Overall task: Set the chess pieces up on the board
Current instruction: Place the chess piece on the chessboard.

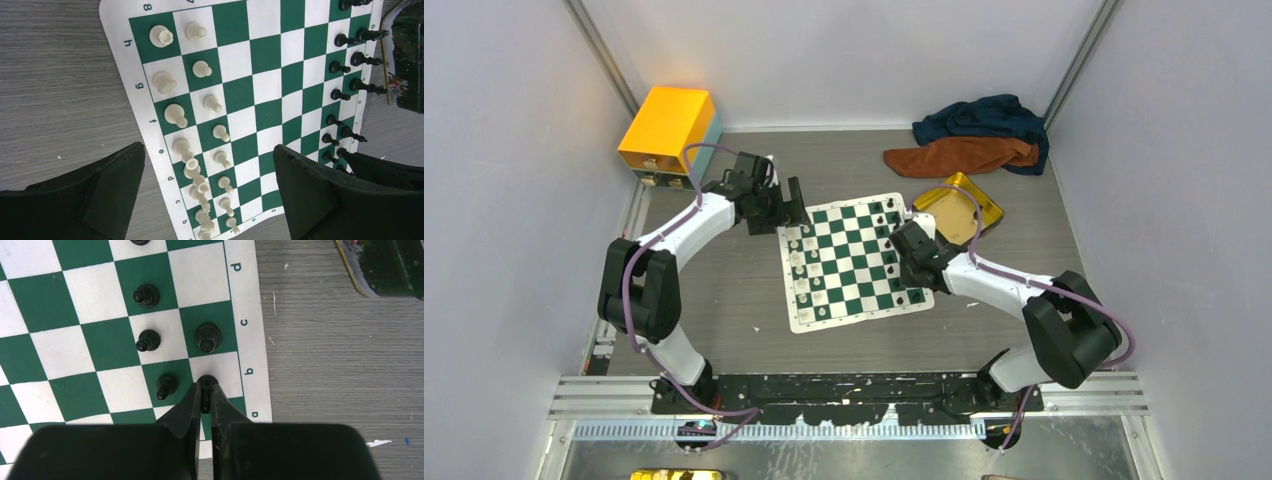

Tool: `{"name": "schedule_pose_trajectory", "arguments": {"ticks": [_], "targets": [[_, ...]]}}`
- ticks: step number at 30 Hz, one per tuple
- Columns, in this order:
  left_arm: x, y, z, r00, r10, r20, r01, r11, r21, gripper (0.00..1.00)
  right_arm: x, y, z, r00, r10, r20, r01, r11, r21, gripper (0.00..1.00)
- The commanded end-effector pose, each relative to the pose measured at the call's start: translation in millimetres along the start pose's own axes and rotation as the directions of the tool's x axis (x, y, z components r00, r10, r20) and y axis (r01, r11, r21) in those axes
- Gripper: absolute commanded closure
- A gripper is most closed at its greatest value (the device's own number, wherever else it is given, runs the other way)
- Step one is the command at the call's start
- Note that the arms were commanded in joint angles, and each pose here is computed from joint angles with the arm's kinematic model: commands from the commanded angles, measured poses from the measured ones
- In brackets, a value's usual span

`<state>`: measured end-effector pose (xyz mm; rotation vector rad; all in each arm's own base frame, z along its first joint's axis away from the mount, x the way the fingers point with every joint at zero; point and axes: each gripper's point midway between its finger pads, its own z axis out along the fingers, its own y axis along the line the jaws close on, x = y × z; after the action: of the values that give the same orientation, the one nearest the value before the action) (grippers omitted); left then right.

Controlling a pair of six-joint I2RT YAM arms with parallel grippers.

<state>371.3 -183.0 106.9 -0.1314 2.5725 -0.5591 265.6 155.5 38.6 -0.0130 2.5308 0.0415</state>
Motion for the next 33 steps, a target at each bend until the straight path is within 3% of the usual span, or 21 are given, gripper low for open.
{"name": "schedule_pose_trajectory", "arguments": {"ticks": [1, 24, 33], "targets": [[-13.0, -9.2, -4.7, 0.999, 0.03, 0.043, -0.031, 0.999, 0.027, 0.0, -11.4, 6.9, 3.3, 0.999, 0.009, 0.052, -0.008, 1.0, -0.016, 0.99], [-14.1, -10.1, 0.3, 0.999, 0.025, 0.036, -0.026, 0.999, 0.027, 0.0, -11.8, -3.3, 7.9, 0.999, 0.003, 0.053, -0.005, 0.999, 0.035, 0.98], [-13.6, -9.5, 1.7, 0.999, 0.028, 0.033, -0.029, 0.999, 0.025, 0.0, -10.5, -3.0, 11.6, 0.999, 0.006, 0.033, -0.007, 0.999, 0.036, 0.84]]}}
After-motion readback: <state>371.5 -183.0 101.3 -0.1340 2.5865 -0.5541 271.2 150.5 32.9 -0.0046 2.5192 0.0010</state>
